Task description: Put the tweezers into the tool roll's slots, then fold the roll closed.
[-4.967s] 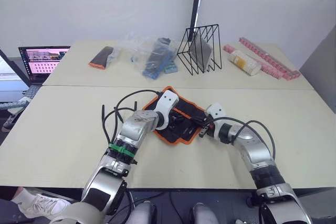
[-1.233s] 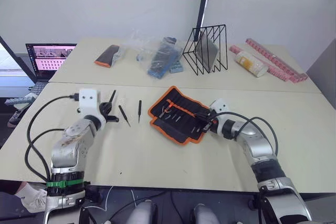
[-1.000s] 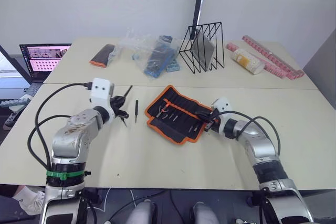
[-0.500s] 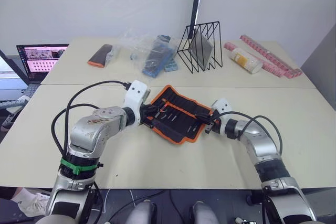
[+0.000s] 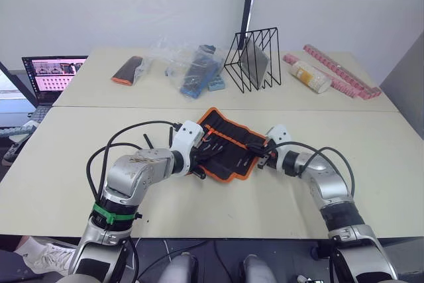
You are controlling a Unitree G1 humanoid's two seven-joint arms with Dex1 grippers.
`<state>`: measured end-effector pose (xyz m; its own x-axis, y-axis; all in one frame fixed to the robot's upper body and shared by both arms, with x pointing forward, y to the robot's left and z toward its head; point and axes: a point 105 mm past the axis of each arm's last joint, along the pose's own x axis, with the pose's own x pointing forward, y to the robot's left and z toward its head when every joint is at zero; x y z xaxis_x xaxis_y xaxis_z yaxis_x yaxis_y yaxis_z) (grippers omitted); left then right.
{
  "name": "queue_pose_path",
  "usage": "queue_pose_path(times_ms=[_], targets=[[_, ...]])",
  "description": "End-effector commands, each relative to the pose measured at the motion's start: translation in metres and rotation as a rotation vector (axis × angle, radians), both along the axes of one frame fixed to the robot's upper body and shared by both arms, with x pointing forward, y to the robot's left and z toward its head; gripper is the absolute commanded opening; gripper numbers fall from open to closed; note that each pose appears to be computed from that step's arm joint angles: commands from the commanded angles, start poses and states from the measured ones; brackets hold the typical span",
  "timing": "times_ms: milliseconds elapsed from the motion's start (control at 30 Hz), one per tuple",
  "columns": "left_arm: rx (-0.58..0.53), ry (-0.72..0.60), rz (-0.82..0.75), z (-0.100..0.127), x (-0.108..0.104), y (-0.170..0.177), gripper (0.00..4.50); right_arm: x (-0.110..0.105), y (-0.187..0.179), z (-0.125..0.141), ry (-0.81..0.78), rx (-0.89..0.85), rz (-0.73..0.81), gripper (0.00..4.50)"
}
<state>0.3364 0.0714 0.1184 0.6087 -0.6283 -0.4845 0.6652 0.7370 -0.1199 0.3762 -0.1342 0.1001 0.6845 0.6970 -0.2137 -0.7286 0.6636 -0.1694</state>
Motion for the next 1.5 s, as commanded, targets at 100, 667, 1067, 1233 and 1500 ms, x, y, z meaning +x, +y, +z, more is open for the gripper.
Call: queue_pose_path(times_ms=[100, 667, 1067, 1233, 1500], targets=[[-0.027, -0.065, -0.053, 0.017, 0.005, -0.017, 0.02, -0.003, 0.001, -0.002, -0.001, -0.004, -0.006, 0.00], [0.045, -0.098, -0.067, 0.012, 0.021, -0.034, 0.02, -0.003, -0.001, -0.002, -0.009, -0.010, -0.018, 0.00], [0.035, -0.134, -0.079, 0.002, 0.043, -0.050, 0.02, -0.004, -0.003, -0.004, -0.020, -0.049, -0.024, 0.00], [0.037, -0.158, -0.090, 0.002, 0.057, -0.062, 0.02, -0.006, 0.001, -0.003, -0.042, -0.063, -0.009, 0.00], [0.046, -0.169, -0.084, -0.001, 0.070, -0.076, 0.02, -0.009, 0.001, -0.004, -0.043, -0.058, -0.018, 0.00]])
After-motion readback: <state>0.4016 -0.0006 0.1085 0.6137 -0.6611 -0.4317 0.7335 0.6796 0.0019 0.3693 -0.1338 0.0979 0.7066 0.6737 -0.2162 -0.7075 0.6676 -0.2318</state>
